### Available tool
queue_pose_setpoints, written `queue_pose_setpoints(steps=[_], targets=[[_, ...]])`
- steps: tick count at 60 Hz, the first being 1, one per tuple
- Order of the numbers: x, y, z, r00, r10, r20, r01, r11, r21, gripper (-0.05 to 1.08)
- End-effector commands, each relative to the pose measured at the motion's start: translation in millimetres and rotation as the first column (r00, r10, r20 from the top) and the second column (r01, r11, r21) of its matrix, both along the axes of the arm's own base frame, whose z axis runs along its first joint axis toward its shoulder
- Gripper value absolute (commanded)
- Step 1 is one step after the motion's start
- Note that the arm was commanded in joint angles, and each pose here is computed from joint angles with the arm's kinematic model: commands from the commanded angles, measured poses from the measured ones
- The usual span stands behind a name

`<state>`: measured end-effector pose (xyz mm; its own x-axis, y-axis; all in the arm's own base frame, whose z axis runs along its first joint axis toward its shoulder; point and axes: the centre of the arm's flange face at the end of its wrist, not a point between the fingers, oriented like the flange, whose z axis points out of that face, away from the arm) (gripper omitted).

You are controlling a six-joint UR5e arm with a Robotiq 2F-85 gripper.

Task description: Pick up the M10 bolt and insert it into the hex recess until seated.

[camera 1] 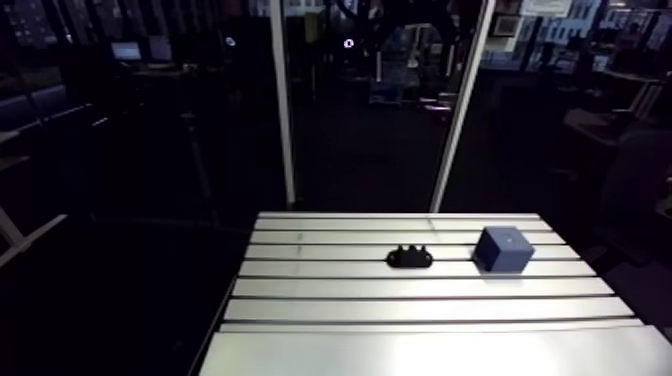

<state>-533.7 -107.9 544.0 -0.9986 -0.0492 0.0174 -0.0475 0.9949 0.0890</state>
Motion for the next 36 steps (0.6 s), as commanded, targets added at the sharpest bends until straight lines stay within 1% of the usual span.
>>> queue_pose_setpoints(steps=[1,8,10,11,12,13,14,16,17,18,19,20,25,28,33,36], targets=[[1.0,9.3,3.9,1.000,-0.007,0.001,0.007,1.000,-0.001,0.01],[1.1,8.5,4.3,1.000,-0.005,0.002,0.005,1.000,-0.001,0.01],[0.7,7.5,4.9,1.000,-0.003,0.000,0.003,1.000,-0.003,0.01],[1.5,5.6,6.1,1.000,0.000,-0.001,0.000,1.000,-0.007,0.01],[1.5,5.6,6.1,1.000,0.000,-0.001,0.000,1.000,-0.007,0.01],[1.1,4.0,6.9,1.000,0.002,-0.003,-0.002,1.000,-0.014,0.01],[1.1,4.0,6.9,1.000,0.002,-0.003,-0.002,1.000,-0.014,0.01],[1.1,3.9,7.7,1.000,0.000,-0.001,0.000,1.000,-0.028,0.01],[1.1,3.9,7.7,1.000,0.000,-0.001,0.000,1.000,-0.028,0.01],[1.5,4.1,7.2,1.000,-0.002,0.004,0.002,0.999,-0.035,0.01],[1.5,4.1,7.2,1.000,-0.002,0.004,0.002,0.999,-0.035,0.01],[1.8,4.4,6.1,1.000,-0.003,0.010,0.003,0.999,-0.040,0.01],[2.0,5.9,3.6,1.000,-0.006,0.018,0.007,0.999,-0.041,0.01],[2.3,6.6,1.9,1.000,-0.005,0.023,0.006,0.999,-0.036,0.01],[2.8,6.7,-0.6,1.000,-0.005,0.031,0.006,0.999,-0.034,0.01],[3.2,7.9,-1.9,0.999,-0.006,0.037,0.008,1.000,-0.030,0.01]])
